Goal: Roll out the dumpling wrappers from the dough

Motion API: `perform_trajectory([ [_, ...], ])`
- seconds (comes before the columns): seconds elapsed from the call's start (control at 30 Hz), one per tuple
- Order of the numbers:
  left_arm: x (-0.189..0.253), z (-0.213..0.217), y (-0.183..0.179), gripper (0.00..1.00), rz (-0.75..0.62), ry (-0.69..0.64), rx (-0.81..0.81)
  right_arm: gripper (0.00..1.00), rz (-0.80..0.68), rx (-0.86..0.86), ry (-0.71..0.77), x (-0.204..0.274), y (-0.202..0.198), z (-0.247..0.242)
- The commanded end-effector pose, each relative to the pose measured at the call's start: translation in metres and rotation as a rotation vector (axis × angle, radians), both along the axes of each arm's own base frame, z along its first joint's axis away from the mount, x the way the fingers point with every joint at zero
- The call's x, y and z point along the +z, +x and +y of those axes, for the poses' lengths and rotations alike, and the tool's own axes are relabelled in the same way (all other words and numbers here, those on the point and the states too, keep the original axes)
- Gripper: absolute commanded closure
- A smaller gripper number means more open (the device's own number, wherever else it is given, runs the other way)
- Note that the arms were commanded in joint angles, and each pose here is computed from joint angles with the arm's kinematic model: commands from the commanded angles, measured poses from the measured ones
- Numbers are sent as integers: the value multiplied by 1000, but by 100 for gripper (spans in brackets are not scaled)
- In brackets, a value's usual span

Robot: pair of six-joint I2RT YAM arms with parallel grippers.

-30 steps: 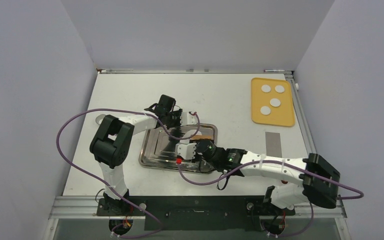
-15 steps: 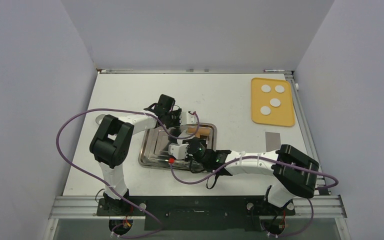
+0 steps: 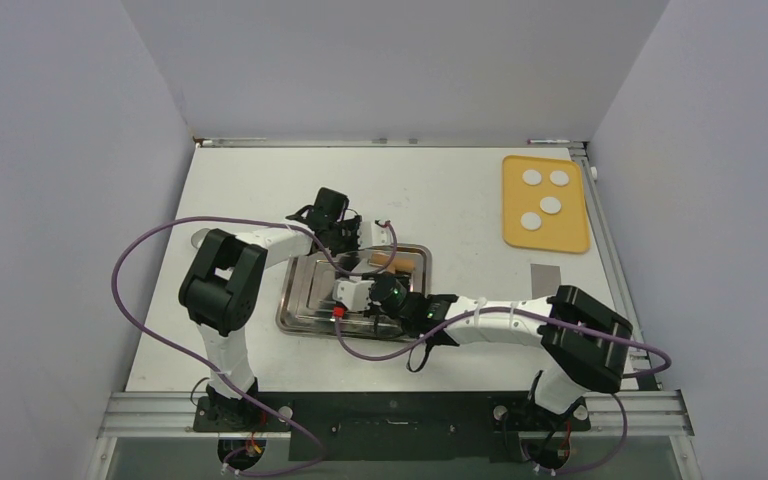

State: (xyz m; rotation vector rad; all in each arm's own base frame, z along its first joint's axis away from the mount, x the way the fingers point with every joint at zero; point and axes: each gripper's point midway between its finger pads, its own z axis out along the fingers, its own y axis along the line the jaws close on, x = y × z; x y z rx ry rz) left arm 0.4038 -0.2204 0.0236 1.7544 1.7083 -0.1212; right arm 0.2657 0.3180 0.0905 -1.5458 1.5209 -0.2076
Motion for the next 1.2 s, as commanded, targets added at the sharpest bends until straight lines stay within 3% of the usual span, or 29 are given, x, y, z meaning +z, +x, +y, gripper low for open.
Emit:
perform_trajectory([
  [0.0,-49,25,-48,100,228,107,23,92,210,123,-78,-44,-66,6],
  [0.17,-49,25,-47,100,227,106,23,92,297,127,-78,-61,-103,-4],
  [0.4,-49,25,-47,100,227,106,23,92,251,95,-102,-51,-94,-5],
  [0.63,-49,25,-48,100,229,104,22,92,129,67,-16,19,-80,-6],
  [0.93,-50,25,-47,100,228,107,23,92,-179,61,100,103,-33,26],
  [1.17,-50,25,-47,100,231,109,25,92,-191,133,-19,58,-13,56],
])
